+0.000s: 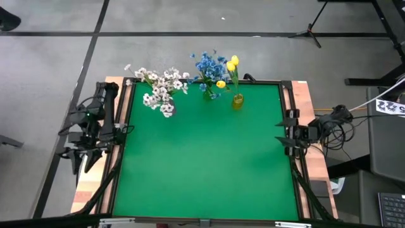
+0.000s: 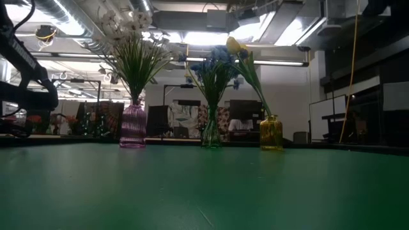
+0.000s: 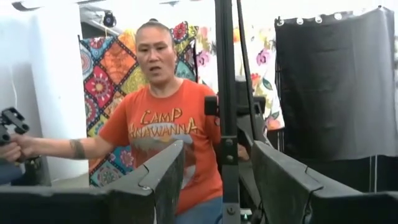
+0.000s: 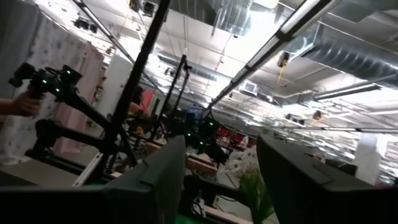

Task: Sort flowers into vase by color
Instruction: Return to Home Position

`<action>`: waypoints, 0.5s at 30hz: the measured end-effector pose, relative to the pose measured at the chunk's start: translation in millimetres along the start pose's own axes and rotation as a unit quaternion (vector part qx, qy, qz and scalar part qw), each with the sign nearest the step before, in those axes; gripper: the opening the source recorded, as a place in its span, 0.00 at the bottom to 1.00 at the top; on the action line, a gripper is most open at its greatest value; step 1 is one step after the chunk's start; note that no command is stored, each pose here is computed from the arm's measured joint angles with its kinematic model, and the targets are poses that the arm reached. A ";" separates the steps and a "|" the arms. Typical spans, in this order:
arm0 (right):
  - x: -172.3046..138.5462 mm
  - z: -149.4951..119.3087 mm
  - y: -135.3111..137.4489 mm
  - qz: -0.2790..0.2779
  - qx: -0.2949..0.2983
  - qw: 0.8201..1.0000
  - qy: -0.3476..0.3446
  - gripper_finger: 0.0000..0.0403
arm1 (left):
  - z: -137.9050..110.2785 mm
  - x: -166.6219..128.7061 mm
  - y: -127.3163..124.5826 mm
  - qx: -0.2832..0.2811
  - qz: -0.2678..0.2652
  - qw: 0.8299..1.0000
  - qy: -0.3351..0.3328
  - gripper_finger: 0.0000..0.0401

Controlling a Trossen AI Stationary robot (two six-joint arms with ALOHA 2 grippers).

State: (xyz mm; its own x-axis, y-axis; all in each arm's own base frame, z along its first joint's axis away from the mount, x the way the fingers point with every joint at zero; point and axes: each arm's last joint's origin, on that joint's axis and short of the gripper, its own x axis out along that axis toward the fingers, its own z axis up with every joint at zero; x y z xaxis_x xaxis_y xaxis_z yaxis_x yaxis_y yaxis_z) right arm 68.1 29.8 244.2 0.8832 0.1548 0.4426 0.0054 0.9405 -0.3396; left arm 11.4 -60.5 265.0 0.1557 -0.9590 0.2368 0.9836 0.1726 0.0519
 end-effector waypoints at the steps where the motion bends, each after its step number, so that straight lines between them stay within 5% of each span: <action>1: -0.3 -2.0 1.3 0.001 0.001 1.000 -0.003 0.49 | -1.3 0.7 0.0 0.001 0.000 1.000 -0.004 0.45; 15: -5.5 -29.0 16.0 -0.002 0.016 1.000 -0.006 0.49 | -20.0 5.4 0.0 0.000 0.005 1.000 0.013 0.45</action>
State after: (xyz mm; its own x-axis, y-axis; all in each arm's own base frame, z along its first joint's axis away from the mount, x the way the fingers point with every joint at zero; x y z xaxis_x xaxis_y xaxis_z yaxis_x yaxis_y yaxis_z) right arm 77.0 35.2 212.3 0.8775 0.1548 0.4539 -0.0066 0.9502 -0.3115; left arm 14.0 -70.2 246.9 0.1674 -0.9628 0.2119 0.9821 0.1816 0.0493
